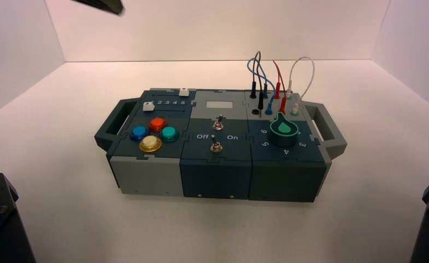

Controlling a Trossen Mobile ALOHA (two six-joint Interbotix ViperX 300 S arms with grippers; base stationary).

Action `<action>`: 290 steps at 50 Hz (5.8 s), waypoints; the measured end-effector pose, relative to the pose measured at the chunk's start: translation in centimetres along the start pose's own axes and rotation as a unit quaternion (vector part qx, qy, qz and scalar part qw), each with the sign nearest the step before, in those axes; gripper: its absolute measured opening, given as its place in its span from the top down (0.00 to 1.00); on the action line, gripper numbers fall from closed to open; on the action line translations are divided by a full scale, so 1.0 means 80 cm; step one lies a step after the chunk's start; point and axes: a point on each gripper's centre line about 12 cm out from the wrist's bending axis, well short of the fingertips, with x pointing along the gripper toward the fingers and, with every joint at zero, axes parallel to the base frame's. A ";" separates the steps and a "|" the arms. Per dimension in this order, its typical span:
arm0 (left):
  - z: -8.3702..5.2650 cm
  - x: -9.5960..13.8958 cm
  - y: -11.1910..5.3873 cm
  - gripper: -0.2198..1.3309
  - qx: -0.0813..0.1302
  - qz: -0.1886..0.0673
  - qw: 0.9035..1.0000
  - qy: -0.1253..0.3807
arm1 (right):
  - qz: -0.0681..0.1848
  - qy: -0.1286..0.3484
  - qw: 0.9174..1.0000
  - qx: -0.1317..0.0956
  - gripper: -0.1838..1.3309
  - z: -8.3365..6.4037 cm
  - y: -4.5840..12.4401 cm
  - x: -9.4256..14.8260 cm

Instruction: Move the top slider to position 3.

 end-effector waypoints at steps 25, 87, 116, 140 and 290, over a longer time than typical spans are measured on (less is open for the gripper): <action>0.003 0.048 -0.014 0.97 -0.029 -0.031 0.999 0.029 | 0.041 0.058 0.996 -0.057 0.97 -0.017 0.051 0.033; -0.015 0.162 -0.027 0.96 -0.081 0.020 0.992 0.092 | 0.053 0.072 0.993 -0.076 0.97 -0.032 0.067 0.043; -0.002 0.179 -0.043 0.97 -0.086 0.016 0.993 0.082 | 0.052 0.068 0.993 -0.077 0.97 -0.030 0.067 0.044; 0.002 0.176 -0.034 0.96 -0.089 0.088 0.987 0.100 | 0.052 0.069 0.993 -0.074 0.97 -0.031 0.067 0.045; -0.001 0.206 -0.030 0.96 -0.090 0.111 0.976 0.163 | 0.068 0.080 0.991 -0.083 0.97 -0.046 0.083 0.043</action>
